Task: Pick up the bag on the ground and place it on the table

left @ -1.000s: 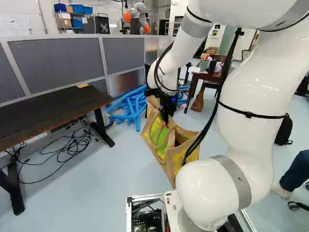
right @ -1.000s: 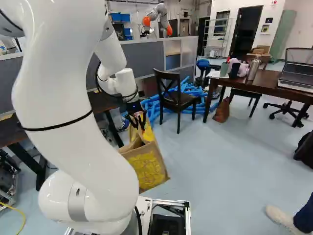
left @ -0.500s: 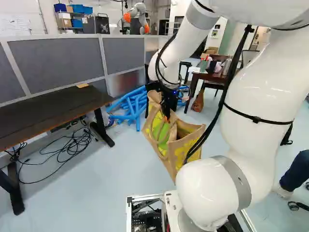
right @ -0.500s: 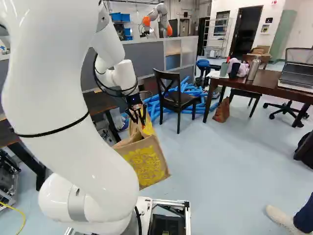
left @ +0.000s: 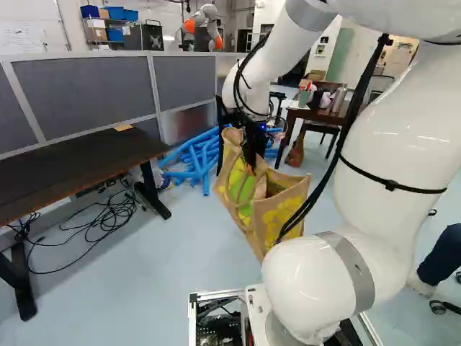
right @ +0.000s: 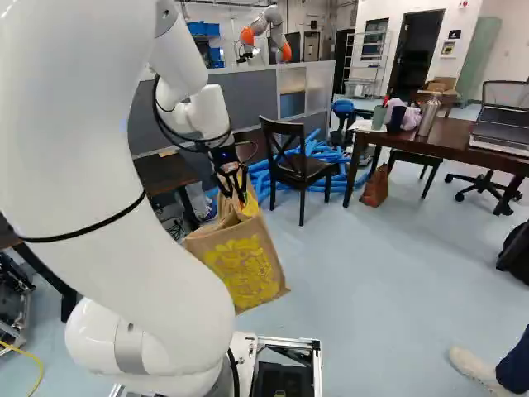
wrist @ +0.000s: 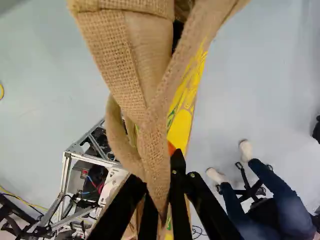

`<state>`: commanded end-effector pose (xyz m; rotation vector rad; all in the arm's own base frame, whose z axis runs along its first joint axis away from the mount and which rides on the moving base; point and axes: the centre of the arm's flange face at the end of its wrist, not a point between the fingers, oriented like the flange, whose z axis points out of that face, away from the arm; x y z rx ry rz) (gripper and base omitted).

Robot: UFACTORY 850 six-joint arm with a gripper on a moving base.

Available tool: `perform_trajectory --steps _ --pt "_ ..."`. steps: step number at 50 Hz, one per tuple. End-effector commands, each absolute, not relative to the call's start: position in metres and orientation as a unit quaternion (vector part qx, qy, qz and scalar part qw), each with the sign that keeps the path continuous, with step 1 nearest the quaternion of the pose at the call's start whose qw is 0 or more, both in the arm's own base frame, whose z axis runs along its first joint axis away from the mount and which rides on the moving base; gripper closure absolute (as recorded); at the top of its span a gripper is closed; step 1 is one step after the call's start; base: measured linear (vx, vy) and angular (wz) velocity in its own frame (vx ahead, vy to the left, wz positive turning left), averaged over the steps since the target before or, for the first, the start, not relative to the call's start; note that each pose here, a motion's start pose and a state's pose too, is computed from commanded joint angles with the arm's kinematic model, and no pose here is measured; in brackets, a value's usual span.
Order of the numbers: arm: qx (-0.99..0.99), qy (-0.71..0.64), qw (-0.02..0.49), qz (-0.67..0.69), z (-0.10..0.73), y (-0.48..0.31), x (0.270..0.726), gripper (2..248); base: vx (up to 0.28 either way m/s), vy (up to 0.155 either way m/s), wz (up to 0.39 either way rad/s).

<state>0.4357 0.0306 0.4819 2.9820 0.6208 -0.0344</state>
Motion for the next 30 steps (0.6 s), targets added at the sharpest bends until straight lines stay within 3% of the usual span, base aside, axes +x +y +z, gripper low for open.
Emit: perform_trajectory --steps 30 --pt "0.979 0.194 0.052 -0.015 0.530 0.026 0.433 226 0.000 0.000 0.000"
